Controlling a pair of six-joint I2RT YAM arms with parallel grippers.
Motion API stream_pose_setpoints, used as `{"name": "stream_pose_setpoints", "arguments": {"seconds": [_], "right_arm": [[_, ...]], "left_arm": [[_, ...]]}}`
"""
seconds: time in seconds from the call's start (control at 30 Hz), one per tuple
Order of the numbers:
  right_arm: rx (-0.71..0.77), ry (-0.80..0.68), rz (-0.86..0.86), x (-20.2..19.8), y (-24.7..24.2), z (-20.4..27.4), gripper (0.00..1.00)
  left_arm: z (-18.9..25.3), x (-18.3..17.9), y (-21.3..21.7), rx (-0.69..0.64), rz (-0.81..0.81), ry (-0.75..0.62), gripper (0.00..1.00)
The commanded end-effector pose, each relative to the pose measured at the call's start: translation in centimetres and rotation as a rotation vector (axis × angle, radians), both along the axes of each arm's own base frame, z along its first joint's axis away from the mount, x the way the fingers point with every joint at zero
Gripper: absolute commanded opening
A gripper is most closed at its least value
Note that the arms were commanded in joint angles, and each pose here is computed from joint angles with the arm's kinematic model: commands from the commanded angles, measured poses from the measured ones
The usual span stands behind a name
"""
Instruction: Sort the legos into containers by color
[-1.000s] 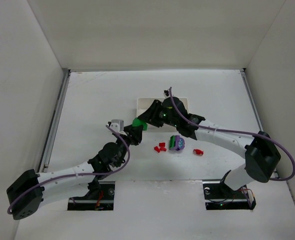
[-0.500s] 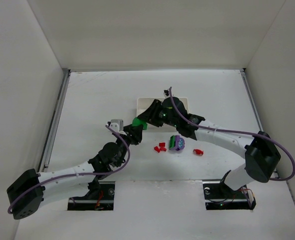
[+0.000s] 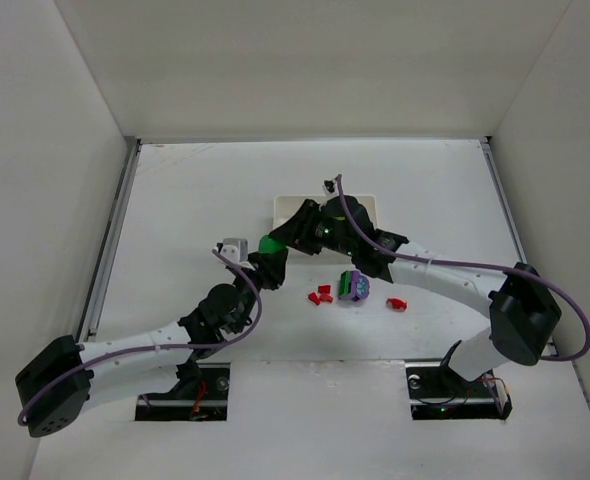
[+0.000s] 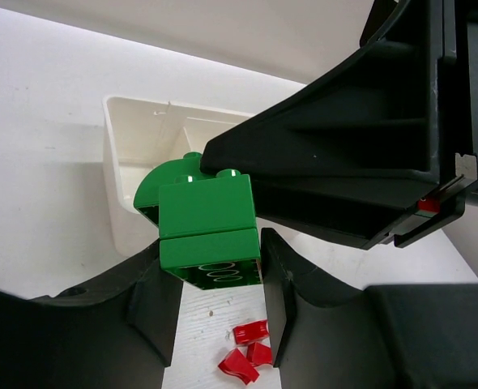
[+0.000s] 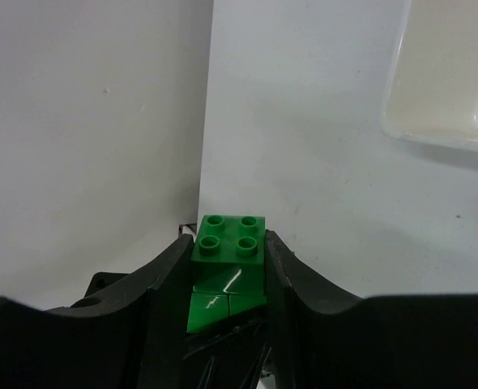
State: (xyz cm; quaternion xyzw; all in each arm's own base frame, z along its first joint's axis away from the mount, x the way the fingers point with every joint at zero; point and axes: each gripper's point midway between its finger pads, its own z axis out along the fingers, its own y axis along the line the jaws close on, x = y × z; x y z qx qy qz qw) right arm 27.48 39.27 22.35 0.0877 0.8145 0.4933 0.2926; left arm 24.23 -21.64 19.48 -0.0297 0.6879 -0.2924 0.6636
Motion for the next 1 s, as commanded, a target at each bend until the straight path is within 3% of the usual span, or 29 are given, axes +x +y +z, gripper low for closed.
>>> {"name": "stream_pose_setpoints", "arguments": {"seconds": [0.0,0.33,0.67,0.97], "right_arm": [[0.051,-0.035,0.009,-0.2,0.5,1.6,0.32],[0.021,-0.044,-0.062,1.7,-1.9,0.3,0.32],[0.038,-0.098,-0.138,4.1,-5.0,1.8,0.32],[-0.222,-0.202,-0.291,6.8,-10.9,-1.1,0.33]], "left_arm": [[1.8,-0.3,-0.2,-0.051,-0.023,-0.043,0.25],[1.9,-1.7,-0.6,-0.067,-0.092,-0.043,0.14],[0.6,-3.0,0.0,-0.077,-0.115,0.002,0.13],[-1.8,-3.3,0.5,-0.004,-0.123,0.084,0.15]]}}
